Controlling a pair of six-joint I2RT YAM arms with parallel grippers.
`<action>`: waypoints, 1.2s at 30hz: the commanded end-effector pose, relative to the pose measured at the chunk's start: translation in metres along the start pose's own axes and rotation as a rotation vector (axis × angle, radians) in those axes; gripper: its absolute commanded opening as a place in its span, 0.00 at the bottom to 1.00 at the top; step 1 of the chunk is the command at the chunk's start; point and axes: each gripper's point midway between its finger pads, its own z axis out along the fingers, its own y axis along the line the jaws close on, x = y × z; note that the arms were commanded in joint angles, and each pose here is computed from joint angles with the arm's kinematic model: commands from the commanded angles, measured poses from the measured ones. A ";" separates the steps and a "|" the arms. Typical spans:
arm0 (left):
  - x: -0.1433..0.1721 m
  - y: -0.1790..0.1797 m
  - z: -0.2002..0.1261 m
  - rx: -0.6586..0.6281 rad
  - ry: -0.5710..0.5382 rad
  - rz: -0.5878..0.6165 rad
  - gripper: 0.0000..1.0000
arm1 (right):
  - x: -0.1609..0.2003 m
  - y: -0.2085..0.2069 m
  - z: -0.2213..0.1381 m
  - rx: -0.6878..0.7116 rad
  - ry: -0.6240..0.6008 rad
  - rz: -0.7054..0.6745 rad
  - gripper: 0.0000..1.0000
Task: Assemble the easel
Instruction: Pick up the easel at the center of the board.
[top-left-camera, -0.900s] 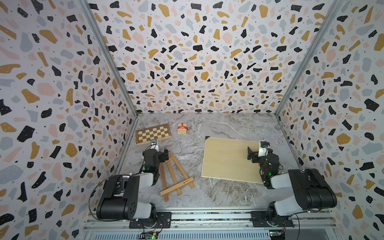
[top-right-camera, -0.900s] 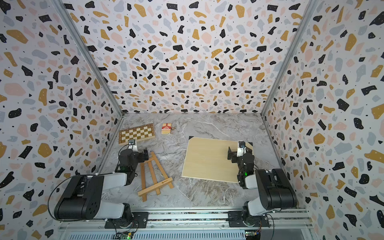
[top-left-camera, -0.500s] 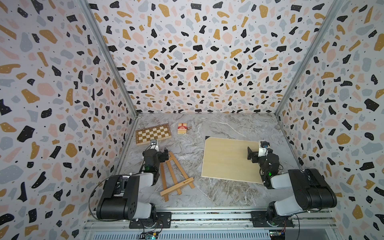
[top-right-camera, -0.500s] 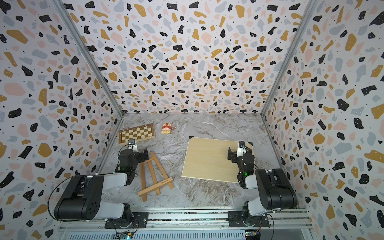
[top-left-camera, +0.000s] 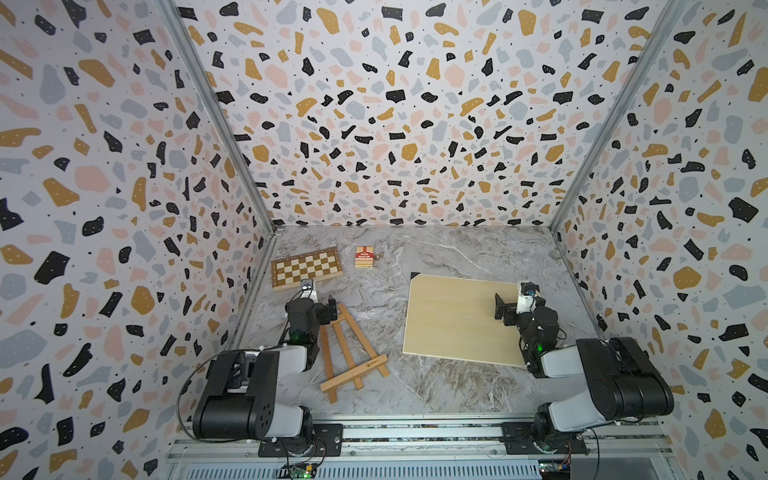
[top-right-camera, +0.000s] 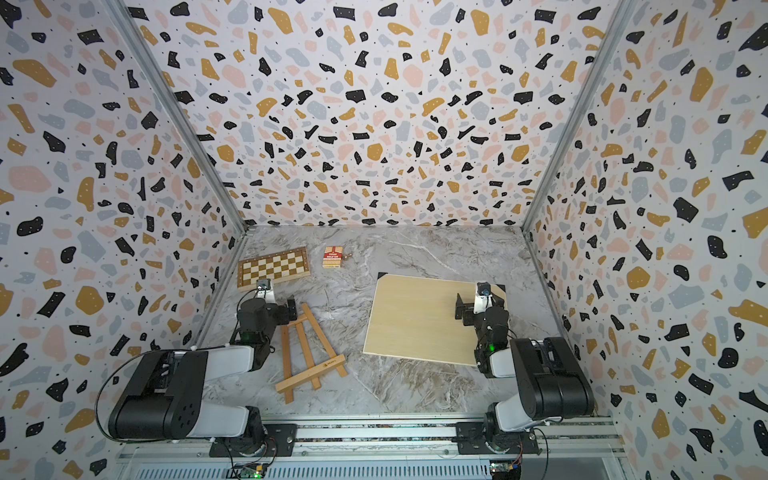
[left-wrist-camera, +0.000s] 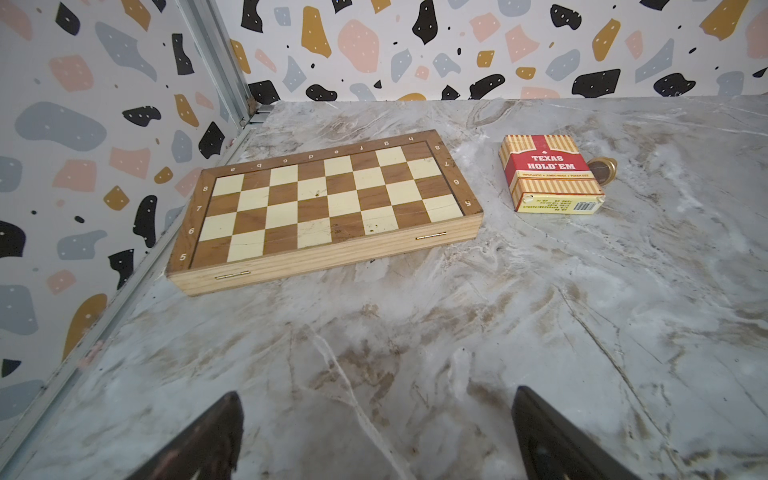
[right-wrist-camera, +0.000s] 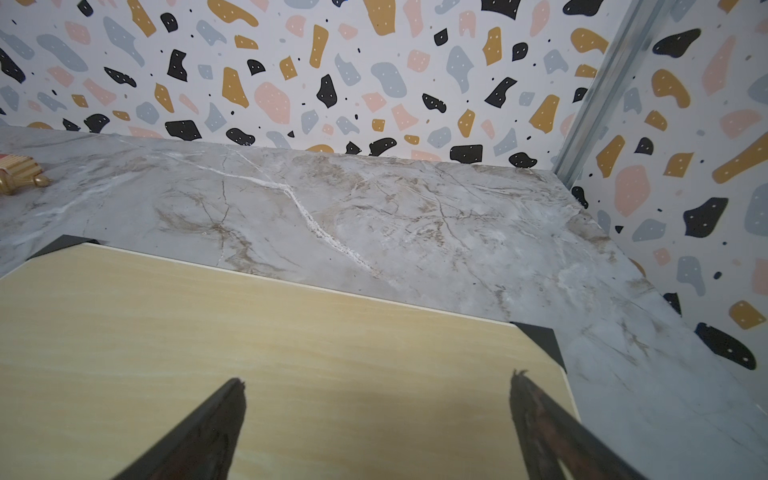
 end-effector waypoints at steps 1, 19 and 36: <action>-0.010 0.003 0.000 -0.015 -0.034 -0.015 0.99 | -0.012 -0.001 0.002 0.002 -0.034 -0.008 1.00; -0.068 0.005 -0.048 0.011 -0.115 -0.035 0.99 | -0.041 0.003 -0.002 -0.010 -0.023 -0.024 1.00; -0.084 0.013 -0.124 0.002 0.092 -0.541 0.99 | -0.063 0.023 -0.027 0.000 0.271 0.532 1.00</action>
